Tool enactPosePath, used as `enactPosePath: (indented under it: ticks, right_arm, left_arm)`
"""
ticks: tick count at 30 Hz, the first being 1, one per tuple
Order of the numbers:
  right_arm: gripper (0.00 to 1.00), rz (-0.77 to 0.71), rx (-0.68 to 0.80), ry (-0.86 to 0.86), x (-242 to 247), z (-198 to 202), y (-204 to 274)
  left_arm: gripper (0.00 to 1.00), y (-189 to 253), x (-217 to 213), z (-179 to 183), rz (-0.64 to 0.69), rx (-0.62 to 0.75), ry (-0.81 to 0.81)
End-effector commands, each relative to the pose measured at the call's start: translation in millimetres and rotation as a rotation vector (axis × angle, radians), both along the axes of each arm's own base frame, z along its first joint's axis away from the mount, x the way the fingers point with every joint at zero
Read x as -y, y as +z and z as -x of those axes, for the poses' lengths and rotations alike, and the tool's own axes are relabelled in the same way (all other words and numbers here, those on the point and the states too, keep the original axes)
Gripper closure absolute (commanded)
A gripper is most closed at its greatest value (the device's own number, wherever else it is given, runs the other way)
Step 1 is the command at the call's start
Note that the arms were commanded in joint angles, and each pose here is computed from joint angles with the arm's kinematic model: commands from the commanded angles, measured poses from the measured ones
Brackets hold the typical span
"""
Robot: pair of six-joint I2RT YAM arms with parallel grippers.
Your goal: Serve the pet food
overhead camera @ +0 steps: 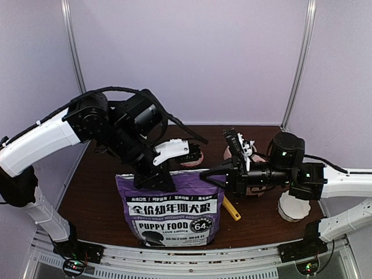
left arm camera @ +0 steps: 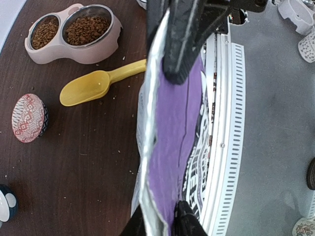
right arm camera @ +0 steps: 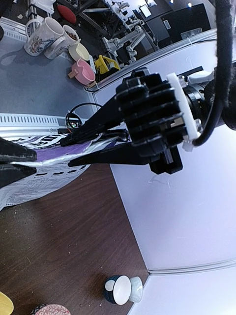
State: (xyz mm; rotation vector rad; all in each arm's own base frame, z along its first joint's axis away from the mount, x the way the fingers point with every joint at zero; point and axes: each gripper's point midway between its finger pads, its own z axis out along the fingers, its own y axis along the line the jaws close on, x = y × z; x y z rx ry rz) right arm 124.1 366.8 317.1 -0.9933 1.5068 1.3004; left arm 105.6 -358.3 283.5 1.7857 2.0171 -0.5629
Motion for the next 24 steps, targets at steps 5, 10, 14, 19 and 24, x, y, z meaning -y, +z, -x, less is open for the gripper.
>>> enactPosePath:
  ticks: [5, 10, 14, 19, 24]
  right_arm:
    - [1.0, -0.068, 0.056, -0.06, 13, -5, 25]
    - [1.0, -0.07, 0.059, -0.067, 15, -5, 26]
    - [1.0, -0.064, 0.058, -0.073, 17, -6, 25]
    - [1.0, -0.059, 0.059, -0.081, 19, -6, 24]
    - [1.0, -0.059, 0.061, -0.101, 22, -8, 23]
  left_arm:
    - [1.0, 2, -19, -4, -0.028, 0.042, 0.029]
    - [1.0, 3, -21, -7, -0.03, 0.06, 0.042]
    - [0.72, 3, -24, -10, -0.037, 0.076, 0.052]
    - [0.85, 2, -25, -9, -0.039, 0.075, 0.053]
    - [1.0, 1, -28, -9, -0.042, 0.074, 0.056]
